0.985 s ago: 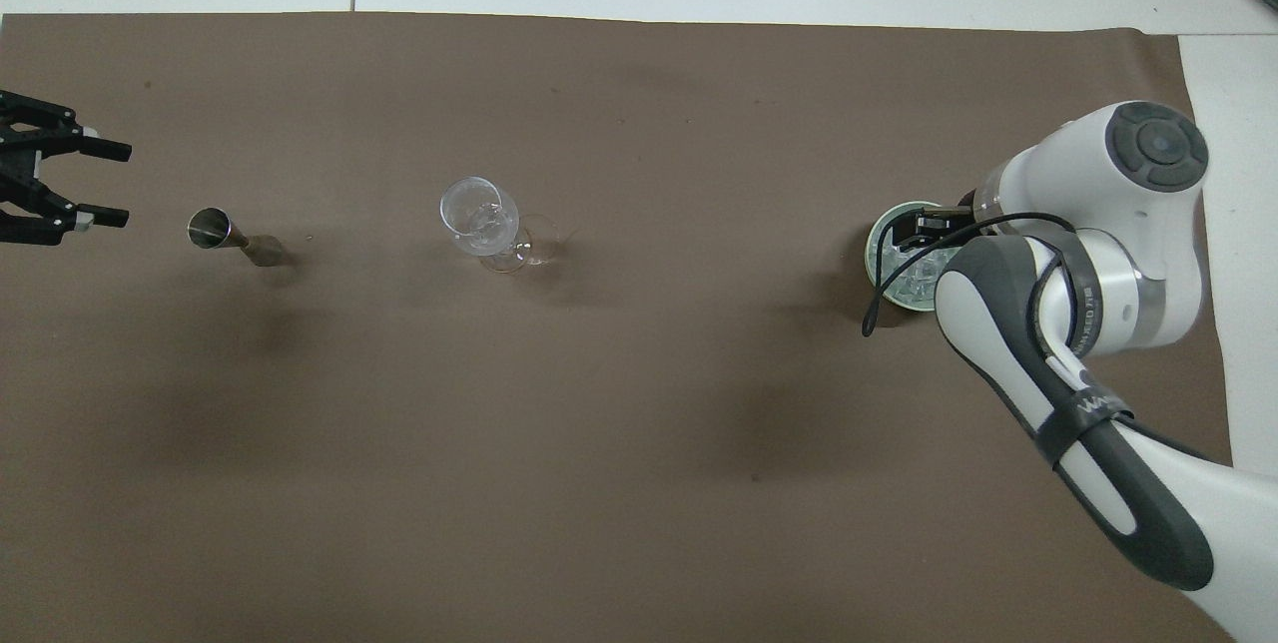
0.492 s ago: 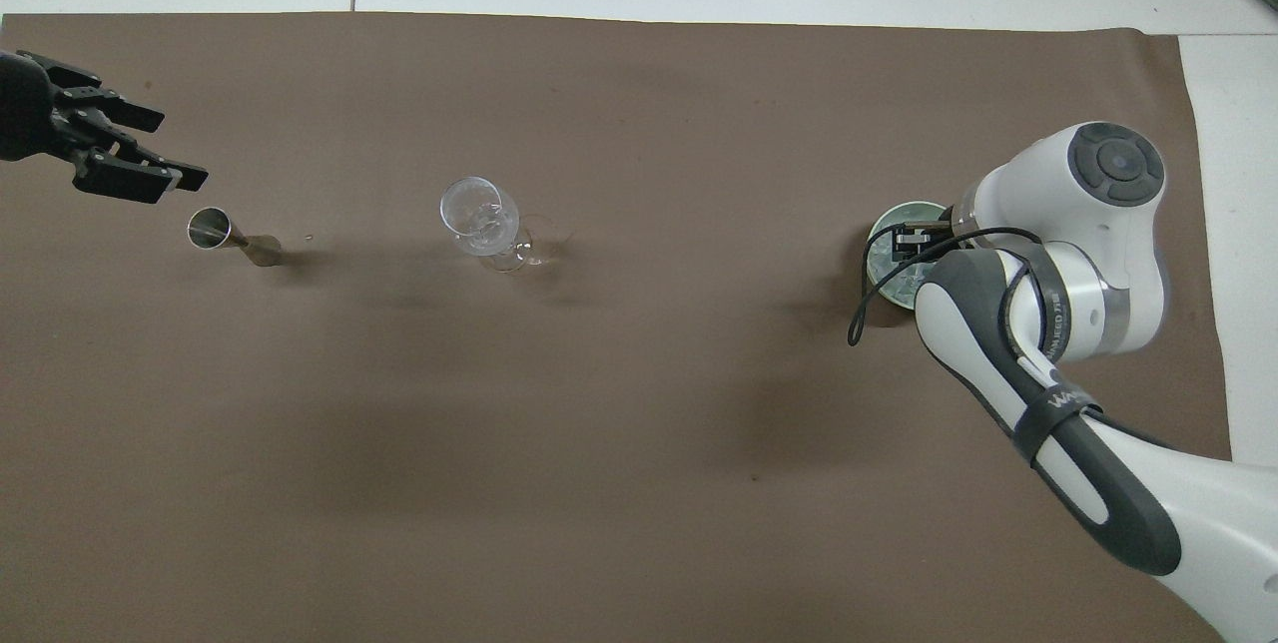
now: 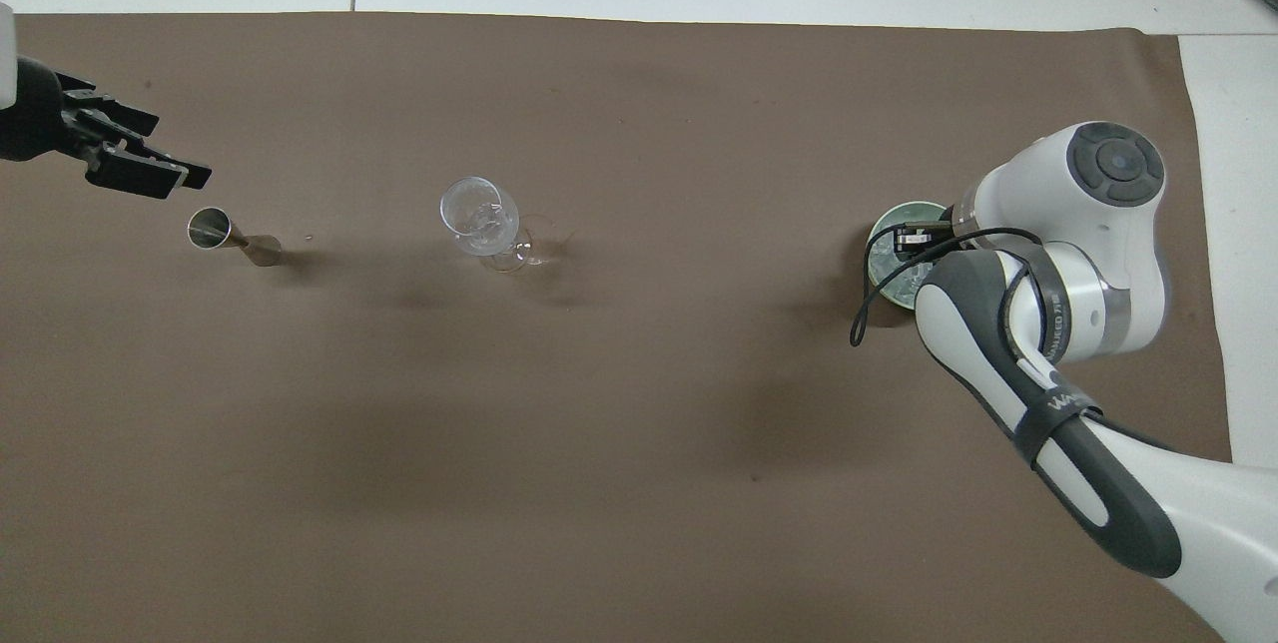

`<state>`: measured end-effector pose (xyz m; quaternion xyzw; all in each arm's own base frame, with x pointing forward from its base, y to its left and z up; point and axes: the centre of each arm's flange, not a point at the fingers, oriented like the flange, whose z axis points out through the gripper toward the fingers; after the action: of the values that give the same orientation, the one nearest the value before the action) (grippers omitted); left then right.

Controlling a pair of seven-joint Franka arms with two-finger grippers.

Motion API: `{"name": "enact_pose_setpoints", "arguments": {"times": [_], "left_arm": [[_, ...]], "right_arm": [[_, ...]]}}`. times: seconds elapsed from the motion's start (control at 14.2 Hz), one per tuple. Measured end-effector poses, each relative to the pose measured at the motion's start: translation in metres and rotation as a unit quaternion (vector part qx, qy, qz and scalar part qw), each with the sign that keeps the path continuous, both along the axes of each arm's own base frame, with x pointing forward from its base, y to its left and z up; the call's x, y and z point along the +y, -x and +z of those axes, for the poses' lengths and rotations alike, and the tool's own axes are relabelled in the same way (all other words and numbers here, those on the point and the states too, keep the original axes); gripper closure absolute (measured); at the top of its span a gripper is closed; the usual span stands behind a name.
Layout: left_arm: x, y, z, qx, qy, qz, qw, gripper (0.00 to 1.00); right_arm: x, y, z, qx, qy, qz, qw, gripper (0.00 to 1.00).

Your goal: Pour wine and add ice with both arms

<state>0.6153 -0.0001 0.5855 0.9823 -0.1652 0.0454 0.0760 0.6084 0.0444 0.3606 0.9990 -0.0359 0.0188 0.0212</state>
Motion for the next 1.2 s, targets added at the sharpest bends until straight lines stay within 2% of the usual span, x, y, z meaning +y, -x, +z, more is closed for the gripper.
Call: {"name": "enact_pose_setpoints", "arguments": {"times": [0.07, 0.21, 0.35, 0.49, 0.63, 0.91, 1.2], "left_arm": [[-0.005, 0.005, 0.006, 0.005, -0.026, 0.006, 1.000, 0.00], [-0.027, 0.011, 0.021, -0.001, -0.065, 0.010, 0.998, 0.00], [-0.045, 0.018, 0.027, 0.008, -0.076, 0.027, 0.997, 0.00], [-0.046, 0.023, 0.025, 0.029, -0.079, 0.043, 0.995, 0.00], [-0.043, 0.024, 0.025, 0.036, -0.081, 0.051, 0.995, 0.00], [-0.045, 0.028, 0.039, 0.027, -0.081, 0.053, 0.995, 0.00], [-0.055, 0.033, 0.045, 0.024, -0.084, 0.047, 0.995, 0.00]], "right_arm": [[0.000, 0.001, 0.012, -0.005, 0.001, 0.000, 1.000, 0.73], [-0.001, 0.004, 0.034, -0.013, 0.003, -0.001, 1.000, 0.73], [0.000, 0.003, 0.052, -0.024, 0.004, -0.002, 1.000, 0.73], [0.002, -0.001, 0.071, -0.034, 0.004, -0.001, 0.999, 0.73], [0.018, -0.006, 0.094, -0.043, -0.004, 0.002, 0.999, 0.73], [0.082, -0.004, 0.119, -0.057, -0.046, -0.026, 0.997, 0.73], [0.192, 0.011, 0.146, -0.071, -0.109, -0.060, 0.990, 0.73]]}}
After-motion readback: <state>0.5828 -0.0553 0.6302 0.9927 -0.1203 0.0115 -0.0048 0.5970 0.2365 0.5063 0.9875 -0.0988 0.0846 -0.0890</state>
